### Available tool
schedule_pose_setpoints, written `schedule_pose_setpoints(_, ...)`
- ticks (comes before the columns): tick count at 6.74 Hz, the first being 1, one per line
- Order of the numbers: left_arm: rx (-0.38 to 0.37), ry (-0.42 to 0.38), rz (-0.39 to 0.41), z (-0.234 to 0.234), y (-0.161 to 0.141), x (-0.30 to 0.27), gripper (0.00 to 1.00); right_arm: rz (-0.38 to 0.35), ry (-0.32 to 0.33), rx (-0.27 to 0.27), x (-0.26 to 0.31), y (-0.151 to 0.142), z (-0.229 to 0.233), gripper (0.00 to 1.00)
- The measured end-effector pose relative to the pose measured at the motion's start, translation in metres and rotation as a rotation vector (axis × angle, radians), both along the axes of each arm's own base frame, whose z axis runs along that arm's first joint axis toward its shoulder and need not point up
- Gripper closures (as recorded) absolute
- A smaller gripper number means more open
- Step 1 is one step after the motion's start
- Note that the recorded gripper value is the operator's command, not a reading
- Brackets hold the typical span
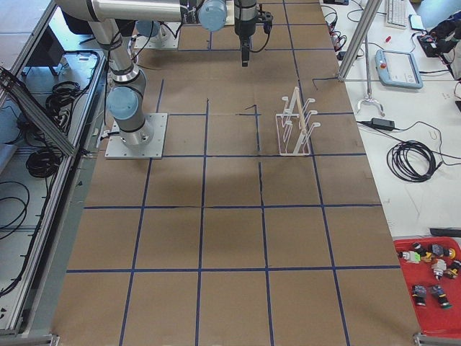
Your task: Transfer IKEA cup to right arm and place on rack
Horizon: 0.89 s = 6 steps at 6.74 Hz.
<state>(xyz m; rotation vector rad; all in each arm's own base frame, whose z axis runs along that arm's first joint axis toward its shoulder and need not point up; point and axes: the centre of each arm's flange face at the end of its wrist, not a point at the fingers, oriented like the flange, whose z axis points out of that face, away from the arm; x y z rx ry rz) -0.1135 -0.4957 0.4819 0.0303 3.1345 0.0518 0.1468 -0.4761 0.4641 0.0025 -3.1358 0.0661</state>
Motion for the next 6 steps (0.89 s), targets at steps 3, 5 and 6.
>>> schedule_pose_setpoints(3, 0.005, 0.003, -0.012, -0.007, -0.008, 0.053, 0.00, 0.001, 0.000, 0.001, 0.000, 0.000, 0.000, 0.00)
schedule_pose_setpoints(5, -0.014, 0.002, -0.019, -0.016, -0.021, 0.097, 0.00, 0.005, 0.003, 0.000, 0.001, 0.002, 0.001, 0.00)
schedule_pose_setpoints(6, -0.020, 0.002, -0.030, -0.022, -0.028, 0.125, 0.00, 0.005, 0.003, -0.003, 0.001, 0.003, 0.002, 0.00)
